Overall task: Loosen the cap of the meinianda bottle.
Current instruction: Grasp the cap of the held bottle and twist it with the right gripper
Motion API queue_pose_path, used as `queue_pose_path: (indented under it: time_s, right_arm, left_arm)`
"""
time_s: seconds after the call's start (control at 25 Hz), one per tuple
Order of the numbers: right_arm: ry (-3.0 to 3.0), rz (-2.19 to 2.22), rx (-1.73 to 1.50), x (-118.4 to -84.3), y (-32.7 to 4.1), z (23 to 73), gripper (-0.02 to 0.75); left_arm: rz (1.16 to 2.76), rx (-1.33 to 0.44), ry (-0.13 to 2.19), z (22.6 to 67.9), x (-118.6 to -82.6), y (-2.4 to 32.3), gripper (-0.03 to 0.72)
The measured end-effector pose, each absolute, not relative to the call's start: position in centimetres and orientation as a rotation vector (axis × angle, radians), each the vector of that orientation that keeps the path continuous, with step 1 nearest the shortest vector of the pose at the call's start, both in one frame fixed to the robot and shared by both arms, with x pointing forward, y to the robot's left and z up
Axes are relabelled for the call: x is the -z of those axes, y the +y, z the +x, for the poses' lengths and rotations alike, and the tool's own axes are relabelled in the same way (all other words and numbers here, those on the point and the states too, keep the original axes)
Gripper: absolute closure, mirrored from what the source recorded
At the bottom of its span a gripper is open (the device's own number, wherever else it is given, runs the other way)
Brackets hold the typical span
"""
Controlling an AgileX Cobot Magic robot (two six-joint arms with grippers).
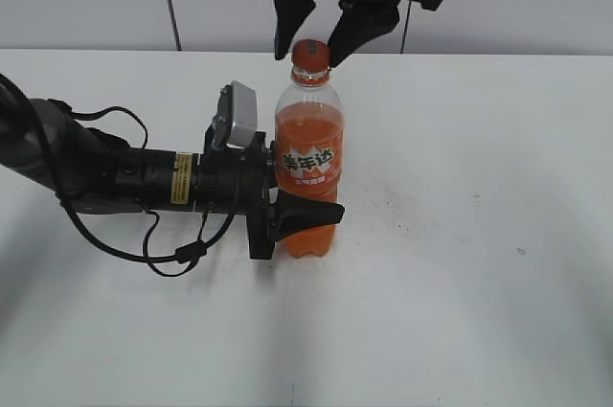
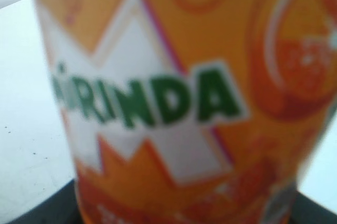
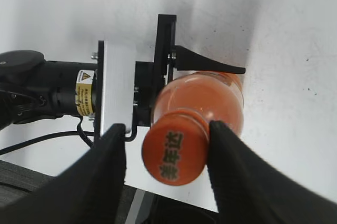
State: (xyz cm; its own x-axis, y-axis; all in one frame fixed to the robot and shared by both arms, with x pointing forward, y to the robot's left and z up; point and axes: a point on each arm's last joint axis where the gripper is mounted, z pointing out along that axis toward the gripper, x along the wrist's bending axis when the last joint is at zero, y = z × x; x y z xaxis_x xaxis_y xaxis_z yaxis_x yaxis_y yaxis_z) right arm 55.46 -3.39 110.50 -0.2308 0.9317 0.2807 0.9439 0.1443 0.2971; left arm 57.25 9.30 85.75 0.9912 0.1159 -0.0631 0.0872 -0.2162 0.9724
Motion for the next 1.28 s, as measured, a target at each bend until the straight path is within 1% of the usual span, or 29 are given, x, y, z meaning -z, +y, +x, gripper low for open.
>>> queue_pose_path:
  time_s: [0.32, 0.4, 0.52, 0.72, 0.8, 1.0, 1.28]
  right_arm:
    - [-2.357, -1.928, 0.620, -109.96, -3.45, 55.37, 0.363]
    - [-2.357, -1.928, 0.618, -109.93, -3.45, 55.37, 0.384]
    - [-2.367, -1.922, 0.617, -109.89, -3.47, 55.38, 0.460]
    - [-2.442, -1.847, 0.621, -109.89, -3.47, 55.38, 0.460]
    - [-2.552, -1.728, 0.627, -109.90, -3.46, 55.38, 0.460]
    - [-2.925, -1.206, 0.630, -109.90, -3.45, 55.38, 0.460]
    - [-3.164, -0.680, 0.604, -109.89, -3.48, 55.36, 0.460]
  left_arm:
    - [1.791, -0.026, 0.150, 57.25, -85.75, 9.30, 0.287]
    - [1.791, -0.026, 0.150, 57.25, -85.75, 9.30, 0.287]
    - [1.791, -0.026, 0.150, 57.25, -85.75, 9.30, 0.287]
    - [1.791, -0.026, 0.150, 57.25, -85.75, 9.30, 0.287]
    - [1.791, -0.026, 0.150, 57.25, -85.75, 9.30, 0.287]
    - [1.791, -0.026, 0.150, 57.25, -85.75, 9.30, 0.287]
    - [1.791, -0.023, 0.151, 57.24, -85.75, 9.33, 0.287]
